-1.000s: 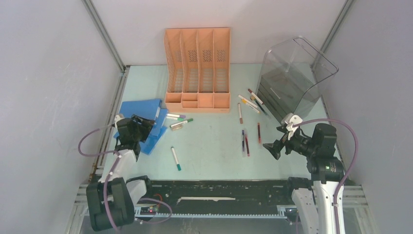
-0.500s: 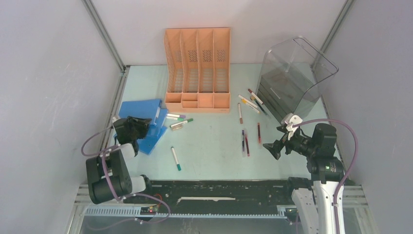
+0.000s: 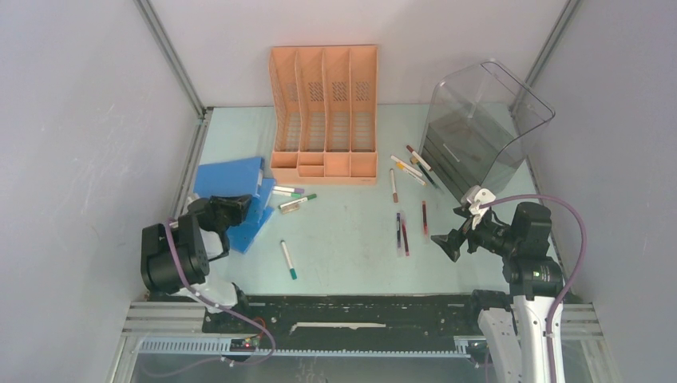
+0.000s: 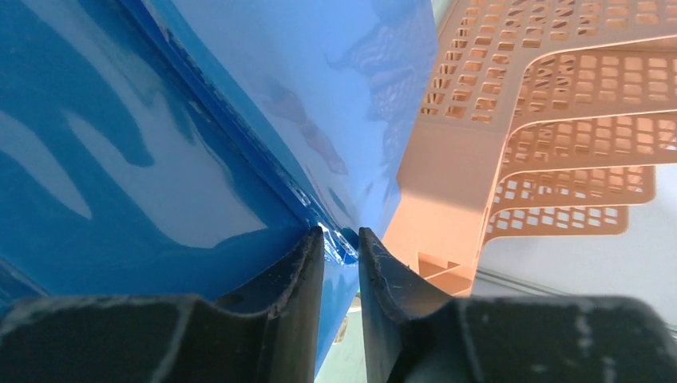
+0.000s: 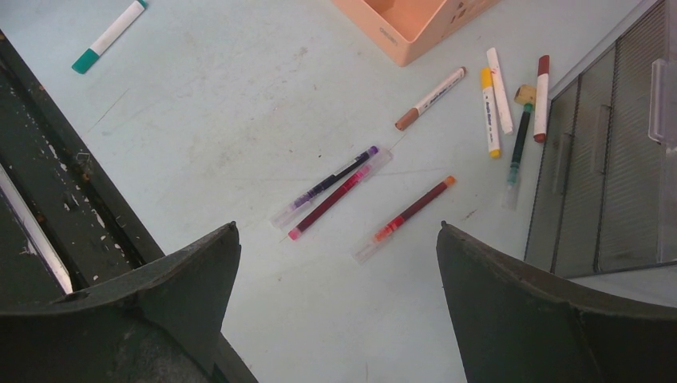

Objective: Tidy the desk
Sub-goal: Pick up the folder from the corner of the board.

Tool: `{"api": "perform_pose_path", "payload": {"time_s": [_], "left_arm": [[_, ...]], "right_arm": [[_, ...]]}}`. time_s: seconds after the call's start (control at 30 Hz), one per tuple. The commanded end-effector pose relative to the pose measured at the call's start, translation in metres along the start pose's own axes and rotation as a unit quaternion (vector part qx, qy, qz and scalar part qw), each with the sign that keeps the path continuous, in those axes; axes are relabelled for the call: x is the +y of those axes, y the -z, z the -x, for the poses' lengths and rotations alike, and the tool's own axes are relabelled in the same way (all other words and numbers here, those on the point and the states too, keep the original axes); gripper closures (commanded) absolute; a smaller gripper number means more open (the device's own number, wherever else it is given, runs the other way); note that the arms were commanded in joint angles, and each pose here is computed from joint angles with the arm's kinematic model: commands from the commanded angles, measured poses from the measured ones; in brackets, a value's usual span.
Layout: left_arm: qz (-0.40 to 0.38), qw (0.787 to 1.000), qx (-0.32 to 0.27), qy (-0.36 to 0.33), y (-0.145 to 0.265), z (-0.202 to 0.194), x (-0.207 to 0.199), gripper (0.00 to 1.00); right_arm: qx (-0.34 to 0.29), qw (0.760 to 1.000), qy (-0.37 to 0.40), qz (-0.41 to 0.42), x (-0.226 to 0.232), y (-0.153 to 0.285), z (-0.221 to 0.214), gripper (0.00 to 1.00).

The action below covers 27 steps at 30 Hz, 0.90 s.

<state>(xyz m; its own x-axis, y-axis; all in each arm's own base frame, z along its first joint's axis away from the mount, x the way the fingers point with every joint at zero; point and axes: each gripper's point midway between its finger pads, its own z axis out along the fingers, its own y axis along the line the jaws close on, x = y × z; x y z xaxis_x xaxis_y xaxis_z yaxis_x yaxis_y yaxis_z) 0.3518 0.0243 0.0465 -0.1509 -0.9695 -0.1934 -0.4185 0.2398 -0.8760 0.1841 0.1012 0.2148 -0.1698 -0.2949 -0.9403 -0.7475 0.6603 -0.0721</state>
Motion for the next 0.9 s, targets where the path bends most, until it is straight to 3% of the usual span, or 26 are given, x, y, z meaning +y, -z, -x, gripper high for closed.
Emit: {"api": "perform_pose_path", "payload": {"time_s": [0.0, 0.33, 0.57, 0.87], "left_arm": [[-0.052, 0.998, 0.004, 0.030, 0.003, 0.001, -0.010, 0.71], [-0.138, 0.989, 0.023, 0.050, 0.010, -0.004, -0.030, 0.56], [-0.152, 0.987, 0.021, 0.051, 0.011, -0.003, -0.032, 0.62], [-0.095, 0.994, 0.002, 0.055, 0.001, 0.005, -0.012, 0.69]], "right_arm": [[-0.003, 1.000, 0.006, 0.004, 0.000, -0.001, 0.000, 0.00], [-0.002, 1.000, 0.005, 0.005, 0.000, -0.001, -0.001, 0.00], [-0.001, 1.000, 0.003, 0.006, 0.000, -0.002, -0.002, 0.00], [-0.001, 1.000, 0.002, 0.007, 0.000, -0.002, -0.003, 0.00]]}}
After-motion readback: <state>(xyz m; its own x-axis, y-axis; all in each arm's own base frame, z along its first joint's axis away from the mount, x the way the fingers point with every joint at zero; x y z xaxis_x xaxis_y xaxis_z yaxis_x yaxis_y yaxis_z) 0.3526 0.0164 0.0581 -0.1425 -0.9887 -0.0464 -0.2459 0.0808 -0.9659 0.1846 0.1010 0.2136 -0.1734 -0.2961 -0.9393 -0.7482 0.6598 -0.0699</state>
